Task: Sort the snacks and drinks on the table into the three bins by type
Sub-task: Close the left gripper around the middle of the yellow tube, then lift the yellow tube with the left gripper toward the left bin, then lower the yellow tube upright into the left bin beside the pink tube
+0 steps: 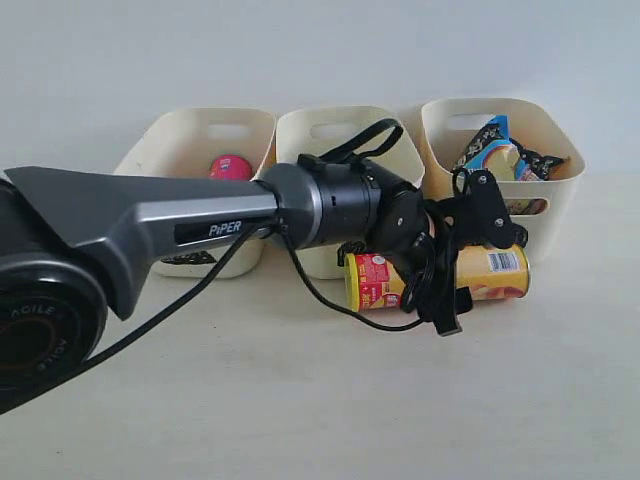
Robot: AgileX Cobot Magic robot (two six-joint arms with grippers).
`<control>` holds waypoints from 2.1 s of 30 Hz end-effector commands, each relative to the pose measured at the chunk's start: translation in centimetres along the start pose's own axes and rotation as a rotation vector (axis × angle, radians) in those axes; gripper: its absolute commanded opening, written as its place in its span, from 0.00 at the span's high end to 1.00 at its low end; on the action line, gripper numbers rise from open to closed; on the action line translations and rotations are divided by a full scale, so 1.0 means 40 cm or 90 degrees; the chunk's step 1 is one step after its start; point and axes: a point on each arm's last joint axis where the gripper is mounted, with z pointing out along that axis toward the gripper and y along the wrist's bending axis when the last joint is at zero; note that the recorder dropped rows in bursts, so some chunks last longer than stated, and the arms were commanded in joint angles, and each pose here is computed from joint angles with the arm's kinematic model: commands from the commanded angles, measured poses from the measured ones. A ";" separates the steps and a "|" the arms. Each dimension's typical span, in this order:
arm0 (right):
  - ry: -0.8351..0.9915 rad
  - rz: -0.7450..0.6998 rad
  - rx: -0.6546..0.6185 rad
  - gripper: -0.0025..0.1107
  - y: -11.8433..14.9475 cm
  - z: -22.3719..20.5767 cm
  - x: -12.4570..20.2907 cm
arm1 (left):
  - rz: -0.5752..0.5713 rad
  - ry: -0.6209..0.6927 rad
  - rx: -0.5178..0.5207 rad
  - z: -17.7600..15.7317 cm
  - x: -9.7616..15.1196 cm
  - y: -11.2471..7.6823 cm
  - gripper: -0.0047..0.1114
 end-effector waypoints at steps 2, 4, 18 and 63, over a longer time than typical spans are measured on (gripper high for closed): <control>-0.002 -0.008 0.002 0.98 -0.001 0.001 0.001 | -0.027 -0.003 0.007 0.016 0.010 -0.002 0.30; 0.000 -0.008 -0.002 0.98 0.000 0.001 0.001 | -0.029 -0.002 0.008 0.020 0.013 -0.002 0.30; 0.001 -0.010 -0.006 0.98 0.001 0.000 0.001 | -0.031 0.041 0.038 0.012 0.028 -0.006 0.64; 0.001 -0.010 -0.007 0.98 0.001 0.000 0.001 | -0.696 -0.169 -0.233 -0.686 0.194 0.491 0.92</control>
